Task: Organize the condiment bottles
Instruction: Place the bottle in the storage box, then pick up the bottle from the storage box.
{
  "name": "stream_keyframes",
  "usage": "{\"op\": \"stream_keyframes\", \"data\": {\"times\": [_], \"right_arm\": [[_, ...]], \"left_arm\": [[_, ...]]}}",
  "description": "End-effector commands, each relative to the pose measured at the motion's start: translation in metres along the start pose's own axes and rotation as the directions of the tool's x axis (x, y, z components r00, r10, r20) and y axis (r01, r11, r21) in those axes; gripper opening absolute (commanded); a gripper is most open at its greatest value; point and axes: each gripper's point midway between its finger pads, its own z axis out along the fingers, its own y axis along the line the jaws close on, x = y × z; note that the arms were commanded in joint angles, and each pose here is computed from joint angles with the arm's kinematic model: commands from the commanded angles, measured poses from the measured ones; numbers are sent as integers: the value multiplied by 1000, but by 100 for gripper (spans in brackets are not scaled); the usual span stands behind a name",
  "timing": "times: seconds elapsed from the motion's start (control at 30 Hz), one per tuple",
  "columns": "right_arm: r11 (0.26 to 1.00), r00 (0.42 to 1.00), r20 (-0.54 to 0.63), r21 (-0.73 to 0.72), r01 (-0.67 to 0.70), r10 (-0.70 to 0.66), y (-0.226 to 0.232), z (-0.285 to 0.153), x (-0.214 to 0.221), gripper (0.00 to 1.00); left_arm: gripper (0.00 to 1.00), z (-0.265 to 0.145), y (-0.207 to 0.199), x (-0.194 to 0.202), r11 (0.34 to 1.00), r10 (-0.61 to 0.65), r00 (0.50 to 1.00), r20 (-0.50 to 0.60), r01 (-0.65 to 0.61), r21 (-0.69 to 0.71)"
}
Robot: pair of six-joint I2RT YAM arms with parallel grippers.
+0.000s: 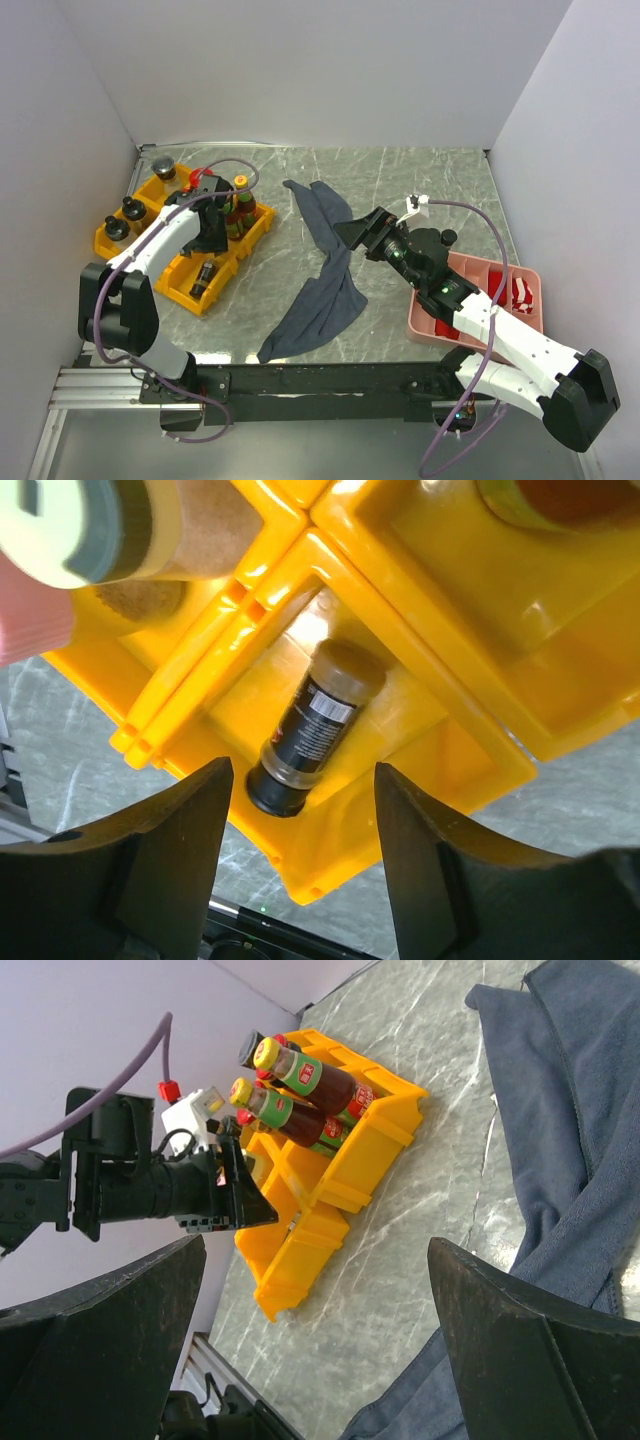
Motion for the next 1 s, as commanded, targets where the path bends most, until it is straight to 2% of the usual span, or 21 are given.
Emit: {"op": "stream_keyframes", "data": {"times": [0.0,0.13,0.17,0.23,0.27,0.43,0.57,0.73,0.97], "right_arm": [[999,1000,26,-39,8,-7,8,-1,-6,100],[999,1000,17,-45,9,-8,9,-1,-4,100],[999,1000,17,-47,13,-12,9,-1,-4,100],[999,1000,21,-42,16,-15,9,-1,-5,100],[999,1000,23,-36,15,-14,7,-2,-6,100],[999,999,32,-46,20,-19,10,-4,-8,100],[998,999,26,-53,25,-23,11,-5,-7,100],[998,999,23,-64,25,-23,13,-4,-6,100],[998,1000,15,-66,23,-22,14,-3,-5,100]], "left_arm": [[63,-17,18,-20,992,-96,991,95,103,-68],[62,-22,43,-25,957,-256,953,160,273,-96],[62,-26,47,-30,946,-299,935,189,316,-67],[61,-22,47,-27,940,-334,927,169,341,-11],[61,-25,47,-29,945,-323,929,182,325,17],[63,-16,29,-8,974,-210,973,98,199,107],[58,3,32,4,990,-129,991,40,127,56],[54,12,10,15,983,-84,996,-2,84,164],[52,25,10,26,989,-52,997,-55,60,137]]}}
